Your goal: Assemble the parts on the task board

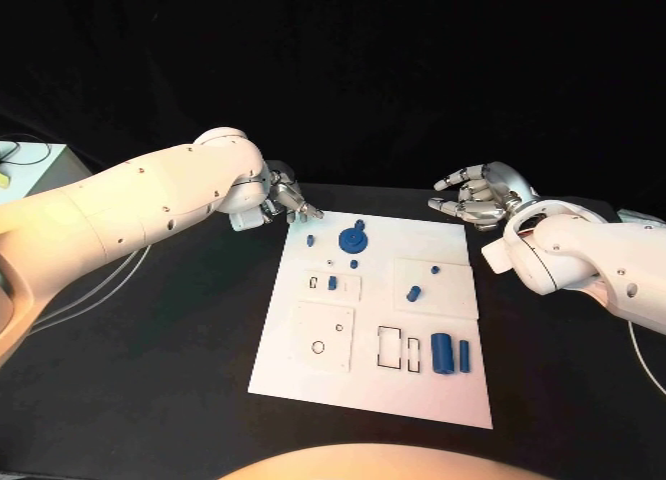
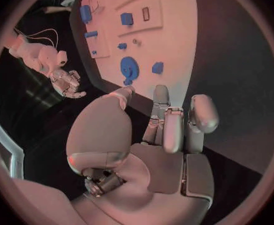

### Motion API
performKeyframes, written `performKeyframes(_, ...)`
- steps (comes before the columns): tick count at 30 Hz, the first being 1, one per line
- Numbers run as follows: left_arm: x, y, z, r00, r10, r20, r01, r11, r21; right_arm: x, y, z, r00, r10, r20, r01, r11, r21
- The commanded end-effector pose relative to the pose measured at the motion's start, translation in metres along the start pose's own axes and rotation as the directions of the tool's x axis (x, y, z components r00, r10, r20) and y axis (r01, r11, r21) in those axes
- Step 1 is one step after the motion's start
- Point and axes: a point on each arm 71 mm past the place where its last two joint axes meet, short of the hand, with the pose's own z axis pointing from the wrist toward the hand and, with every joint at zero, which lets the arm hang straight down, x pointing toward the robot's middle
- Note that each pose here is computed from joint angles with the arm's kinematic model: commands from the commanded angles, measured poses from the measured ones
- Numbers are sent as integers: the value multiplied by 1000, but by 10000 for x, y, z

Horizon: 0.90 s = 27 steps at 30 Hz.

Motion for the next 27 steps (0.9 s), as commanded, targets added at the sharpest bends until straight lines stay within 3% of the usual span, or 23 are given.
performKeyframes(1, 11, 18, 34, 998, 58, -29, -58, 998, -17, 8, 14, -3, 1000, -3, -3, 3, 1000, -15)
performKeyframes(7, 28, 41, 100, 998, 61, -34, -63, 997, -39, 16, 20, -6, 1000, -1, -9, 1, 1000, -17)
performKeyframes(14, 87, 43, 156, 996, 51, -80, -54, 998, -37, 27, 29, -3, 1000, 4, -13, -5, 1000, -21)
performKeyframes(27, 155, 28, 186, 990, 42, -138, -45, 999, -16, 33, 31, 8, 1000, 12, -16, -12, 1000, -24)
